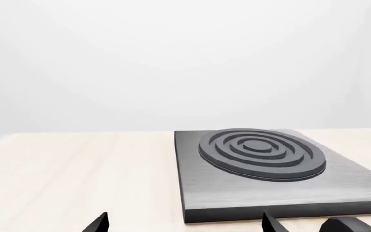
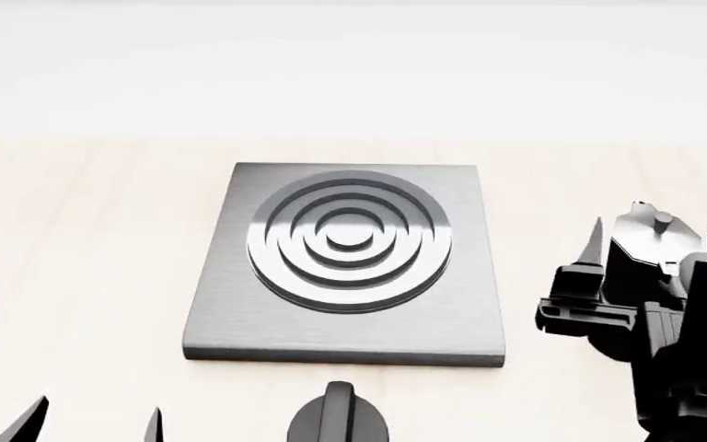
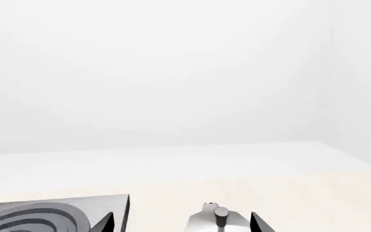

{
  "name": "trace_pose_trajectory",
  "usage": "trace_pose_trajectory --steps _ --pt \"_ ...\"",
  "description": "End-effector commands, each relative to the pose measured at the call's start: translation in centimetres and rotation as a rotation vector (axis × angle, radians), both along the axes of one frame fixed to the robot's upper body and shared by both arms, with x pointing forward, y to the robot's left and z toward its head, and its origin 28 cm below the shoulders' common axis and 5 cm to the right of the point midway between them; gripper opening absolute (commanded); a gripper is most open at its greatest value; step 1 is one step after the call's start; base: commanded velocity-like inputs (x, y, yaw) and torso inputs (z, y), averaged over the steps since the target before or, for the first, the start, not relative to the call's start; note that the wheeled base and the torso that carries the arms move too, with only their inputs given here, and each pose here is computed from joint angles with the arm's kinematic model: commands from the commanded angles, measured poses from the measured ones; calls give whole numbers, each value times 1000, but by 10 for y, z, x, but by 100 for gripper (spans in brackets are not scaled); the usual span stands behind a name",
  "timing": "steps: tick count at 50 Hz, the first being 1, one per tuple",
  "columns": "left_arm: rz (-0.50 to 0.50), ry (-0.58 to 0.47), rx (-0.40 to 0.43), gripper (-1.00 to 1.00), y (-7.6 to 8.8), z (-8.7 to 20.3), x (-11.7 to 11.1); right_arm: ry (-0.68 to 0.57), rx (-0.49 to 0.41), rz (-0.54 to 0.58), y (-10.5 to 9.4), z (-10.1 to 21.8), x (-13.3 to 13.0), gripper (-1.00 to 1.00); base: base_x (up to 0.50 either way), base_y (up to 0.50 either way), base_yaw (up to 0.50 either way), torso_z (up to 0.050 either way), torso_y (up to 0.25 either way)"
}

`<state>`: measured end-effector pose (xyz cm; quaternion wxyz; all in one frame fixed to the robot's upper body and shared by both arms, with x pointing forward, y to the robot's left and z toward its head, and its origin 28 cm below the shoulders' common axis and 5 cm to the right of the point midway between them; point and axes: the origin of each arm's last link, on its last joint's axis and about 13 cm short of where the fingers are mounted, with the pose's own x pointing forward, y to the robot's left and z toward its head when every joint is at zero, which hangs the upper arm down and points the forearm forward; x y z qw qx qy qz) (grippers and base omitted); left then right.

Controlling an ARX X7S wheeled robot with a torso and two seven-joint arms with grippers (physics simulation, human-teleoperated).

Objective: Put the moka pot on the stove.

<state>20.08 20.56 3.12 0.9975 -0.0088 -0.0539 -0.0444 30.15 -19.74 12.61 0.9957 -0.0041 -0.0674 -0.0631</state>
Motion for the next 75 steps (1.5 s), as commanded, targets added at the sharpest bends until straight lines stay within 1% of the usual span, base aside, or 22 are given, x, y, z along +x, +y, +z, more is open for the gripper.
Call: trace_pose_trajectory --steps 1,9,19,29,34,46,63,75 --pt "-1 2 0 100 0 0 0 61 66 25 -14 -8 6 100 0 0 0 0 0" --pt "0 3 0 100 0 0 0 95 55 -10 -20 -16 9 100 0 0 0 0 0" --pt "1 5 0 100 0 0 0 128 93 9 -25 -23 12 100 0 0 0 0 0" --pt "1 6 1 100 0 0 0 171 101 11 -29 -34 15 100 0 0 0 0 0" --pt "1 6 2 100 0 0 0 192 107 -7 -32 -41 15 100 0 0 0 0 0" --pt "3 9 1 100 0 -1 1 215 108 -48 -39 -49 18 100 0 0 0 0 0" --pt "7 9 1 100 0 -2 2 230 121 -39 -44 -56 28 100 0 0 0 0 0" --pt "6 8 1 100 1 -2 2 240 120 -52 -46 -60 29 100 0 0 0 0 0"
